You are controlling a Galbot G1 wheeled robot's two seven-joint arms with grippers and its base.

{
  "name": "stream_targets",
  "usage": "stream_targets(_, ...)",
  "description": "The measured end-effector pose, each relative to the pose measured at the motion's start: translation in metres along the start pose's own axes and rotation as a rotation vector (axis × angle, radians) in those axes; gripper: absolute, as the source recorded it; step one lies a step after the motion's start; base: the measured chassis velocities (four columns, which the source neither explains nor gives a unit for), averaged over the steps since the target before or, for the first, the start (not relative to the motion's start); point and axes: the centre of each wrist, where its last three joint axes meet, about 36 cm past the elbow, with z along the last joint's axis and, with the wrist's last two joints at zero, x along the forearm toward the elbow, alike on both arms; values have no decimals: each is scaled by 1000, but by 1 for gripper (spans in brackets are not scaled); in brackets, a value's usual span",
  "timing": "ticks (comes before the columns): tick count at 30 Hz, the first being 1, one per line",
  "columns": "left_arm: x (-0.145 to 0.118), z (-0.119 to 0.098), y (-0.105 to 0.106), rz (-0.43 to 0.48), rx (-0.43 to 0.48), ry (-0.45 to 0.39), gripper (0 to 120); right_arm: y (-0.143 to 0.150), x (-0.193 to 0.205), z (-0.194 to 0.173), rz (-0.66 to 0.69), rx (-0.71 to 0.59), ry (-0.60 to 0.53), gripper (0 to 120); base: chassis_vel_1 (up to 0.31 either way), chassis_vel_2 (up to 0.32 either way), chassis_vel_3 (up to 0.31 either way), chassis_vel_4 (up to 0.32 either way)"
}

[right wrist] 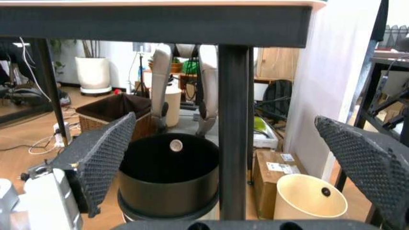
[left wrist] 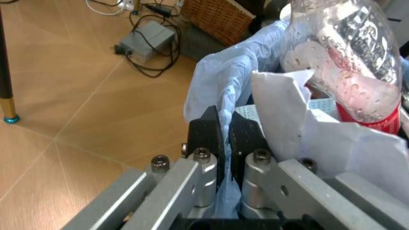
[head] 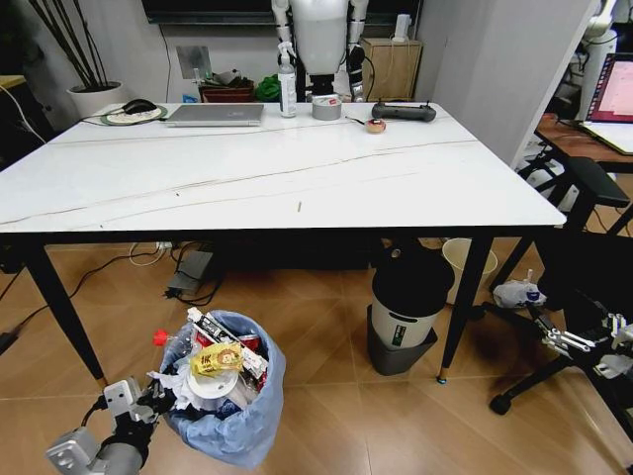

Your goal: Pick up the trash bin and place the trash from the table into it.

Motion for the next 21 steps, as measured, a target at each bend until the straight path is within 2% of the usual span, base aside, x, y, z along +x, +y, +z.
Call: stream_targets(21,1,-2,1,-3,-4,-9,0,0,0,0,0,0,0,100,0,0,0,0)
